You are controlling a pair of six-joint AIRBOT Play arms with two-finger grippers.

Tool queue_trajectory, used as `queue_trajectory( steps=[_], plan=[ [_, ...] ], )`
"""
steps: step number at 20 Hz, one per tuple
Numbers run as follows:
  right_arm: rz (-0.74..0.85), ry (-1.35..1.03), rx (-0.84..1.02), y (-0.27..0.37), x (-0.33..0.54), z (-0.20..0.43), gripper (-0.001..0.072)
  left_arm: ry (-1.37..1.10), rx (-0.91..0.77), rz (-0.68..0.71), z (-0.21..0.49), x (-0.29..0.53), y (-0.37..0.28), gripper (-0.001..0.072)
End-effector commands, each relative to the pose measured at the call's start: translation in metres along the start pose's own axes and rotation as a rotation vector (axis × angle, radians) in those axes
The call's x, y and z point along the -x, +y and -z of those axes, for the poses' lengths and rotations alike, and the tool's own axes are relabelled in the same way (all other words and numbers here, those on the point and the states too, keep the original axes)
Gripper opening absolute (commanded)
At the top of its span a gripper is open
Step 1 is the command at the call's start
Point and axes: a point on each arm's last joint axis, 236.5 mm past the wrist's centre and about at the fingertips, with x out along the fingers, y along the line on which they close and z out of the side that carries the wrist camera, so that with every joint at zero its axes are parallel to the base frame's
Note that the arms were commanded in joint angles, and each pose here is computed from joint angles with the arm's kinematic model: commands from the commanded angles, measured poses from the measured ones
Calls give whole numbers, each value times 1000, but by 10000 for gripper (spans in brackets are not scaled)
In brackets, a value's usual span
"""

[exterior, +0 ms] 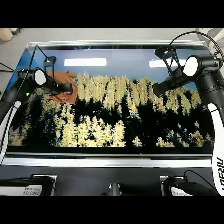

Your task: Fold the shirts.

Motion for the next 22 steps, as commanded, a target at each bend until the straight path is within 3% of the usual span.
queue_trajectory(
  steps=[1, 3, 5, 9, 11, 13, 14, 15, 16, 17, 20, 22],
  plan=[
    [-24, -41, -12, 5, 0, -10, 574, -66, 327, -36, -49, -32, 55, 666],
    [-97, -8, -9, 23, 1, -2, 572, 58, 485, -113, -36, -52, 105, 667],
    [-146, -12, 1, 34, 3, -3, 573, 85, 606, -66, -37, -72, 120, 667],
    [-197, -66, 9, 46, 5, -16, 574, -53, 598, 30, -70, -104, 112, 659],
    [-209, -85, 1, 49, 6, -20, 576, -82, 546, 74, -77, -119, 98, 507],
    [-215, -92, 0, 50, 7, -22, 644, -53, 535, 74, -67, -133, 91, 470],
    [-222, -87, 7, 52, 8, -20, 646, -27, 537, 71, -60, -138, 90, 459],
    [-238, -84, 18, 56, 10, -19, 646, 5, 537, 65, -52, -140, 90, 351],
    [-241, -81, 29, 57, 12, -17, 645, 32, 540, 60, -46, -139, 90, 149],
    [-239, -83, 44, 57, 15, -17, 645, 54, 535, 60, -43, -133, 89, 27],
    [-209, -129, 121, 53, 31, -22, 645, -92, 342, 137, -86, -73, 63, 26],
    [-105, -182, 181, 33, 55, -31, 644, -271, 169, 231, -126, 11, 19, 26]
  ],
)
